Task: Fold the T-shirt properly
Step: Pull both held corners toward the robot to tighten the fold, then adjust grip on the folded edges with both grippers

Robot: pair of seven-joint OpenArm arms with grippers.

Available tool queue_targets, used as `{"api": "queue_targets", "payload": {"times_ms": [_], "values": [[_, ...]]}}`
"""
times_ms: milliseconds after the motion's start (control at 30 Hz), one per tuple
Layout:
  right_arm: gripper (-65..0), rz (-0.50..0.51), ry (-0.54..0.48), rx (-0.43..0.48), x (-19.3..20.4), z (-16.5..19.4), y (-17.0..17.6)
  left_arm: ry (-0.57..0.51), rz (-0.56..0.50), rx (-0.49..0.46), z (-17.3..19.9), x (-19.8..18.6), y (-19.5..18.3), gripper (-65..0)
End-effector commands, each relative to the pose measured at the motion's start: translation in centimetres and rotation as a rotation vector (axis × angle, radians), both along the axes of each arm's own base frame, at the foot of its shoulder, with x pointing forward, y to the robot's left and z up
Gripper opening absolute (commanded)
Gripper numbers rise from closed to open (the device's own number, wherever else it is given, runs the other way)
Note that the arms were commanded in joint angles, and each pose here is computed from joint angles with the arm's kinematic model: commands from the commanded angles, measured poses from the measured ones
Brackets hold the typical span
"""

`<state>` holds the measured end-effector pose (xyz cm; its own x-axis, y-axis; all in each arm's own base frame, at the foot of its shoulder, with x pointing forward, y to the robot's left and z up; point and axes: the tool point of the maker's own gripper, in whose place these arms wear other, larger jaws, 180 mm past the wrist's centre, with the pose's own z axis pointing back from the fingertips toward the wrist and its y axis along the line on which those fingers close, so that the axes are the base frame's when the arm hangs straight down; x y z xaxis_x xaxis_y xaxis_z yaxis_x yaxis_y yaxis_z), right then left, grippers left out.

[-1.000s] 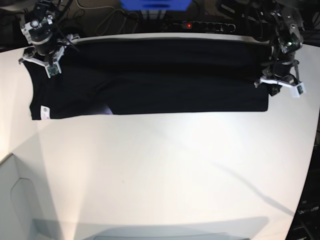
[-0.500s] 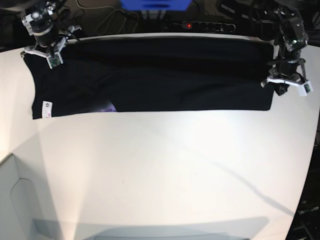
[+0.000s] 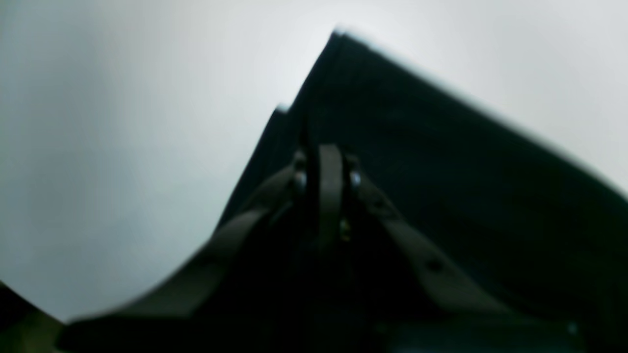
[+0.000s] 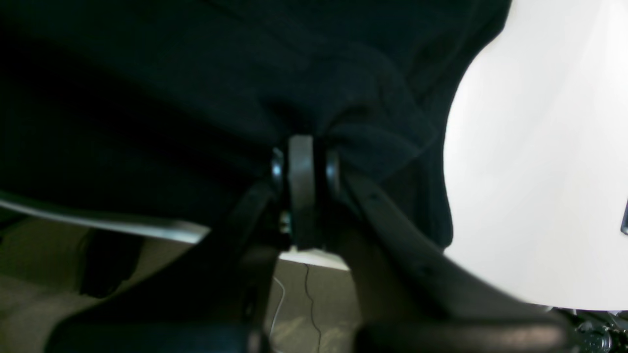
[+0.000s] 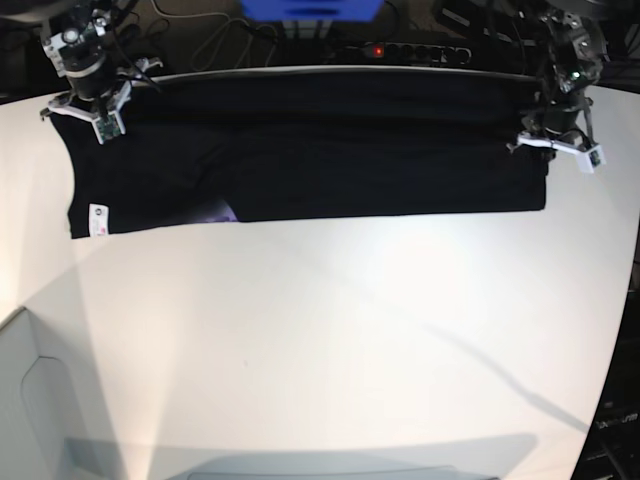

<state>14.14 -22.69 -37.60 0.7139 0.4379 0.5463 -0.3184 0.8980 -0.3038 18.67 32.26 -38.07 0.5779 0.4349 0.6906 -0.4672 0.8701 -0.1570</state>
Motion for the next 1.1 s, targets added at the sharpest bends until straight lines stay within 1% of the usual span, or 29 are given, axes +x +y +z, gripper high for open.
{"api": "queue_targets", "payload": {"times_ms": [0,67,200,267,333,400,467,500,600,633,667,800,867,967,1067], "values": [[-65.0,0.021,-0.013,-0.007,0.1,0.6,-0.1,-0.019,0.000,0.021,0.6,0.1,0.5,-64.9],[-59.8,0.018,-0.001,-0.013,0.0,0.4,-0.2,-0.010,0.005,0.018,0.3,0.0,0.6,-64.6],[-43.5,0.019,0.044,-0.053,-0.5,0.2,-1.2,-0.010,0.000,0.017,0.5,0.0,0.5,-64.4],[-36.0,0.016,0.036,-0.056,-0.4,0.4,-1.5,-0.011,-0.001,0.018,0.6,0.0,0.5,-64.4],[-31.5,0.000,0.020,-0.073,0.0,0.8,-2.3,0.002,-0.001,0.018,0.3,-0.5,0.5,-62.9],[-30.6,-0.034,-0.003,-0.092,0.4,1.5,-3.5,-0.001,-0.004,0.022,0.5,-0.5,0.5,-58.8],[-30.7,-0.061,-0.020,-0.107,0.9,2.0,-4.4,-0.011,-0.012,0.029,1.0,-0.4,0.3,-50.1],[-30.7,-0.066,-0.030,-0.110,1.1,2.2,-4.6,-0.009,-0.015,0.031,1.1,-0.6,0.2,-44.6],[-30.7,-0.066,-0.048,-0.107,1.8,2.4,-4.5,-0.025,-0.031,0.044,2.0,-0.4,-0.1,-30.4],[-30.7,-0.069,-0.052,-0.101,2.0,2.4,-4.3,-0.034,-0.035,0.049,2.3,-0.3,-0.2,-26.7],[-30.7,-0.075,-0.058,-0.088,2.1,2.3,-4.0,-0.032,-0.037,0.050,2.4,-0.4,-0.2,-24.4],[-30.7,-0.100,-0.089,-0.039,3.2,2.1,-2.7,-0.033,-0.034,0.049,2.3,-0.3,-0.1,-23.5],[-30.7,-0.092,-0.091,-0.013,3.7,1.7,-1.8,-0.031,-0.035,0.047,2.2,-0.3,-0.2,-23.5],[-30.7,-0.072,-0.063,0.024,3.6,0.4,-0.5,-0.031,-0.035,0.049,2.2,-0.3,-0.2,-23.2],[-30.7,-0.076,-0.018,0.051,3.0,-1.3,-0.2,-0.022,-0.031,0.048,1.9,-0.5,0.0,-23.2]]}}
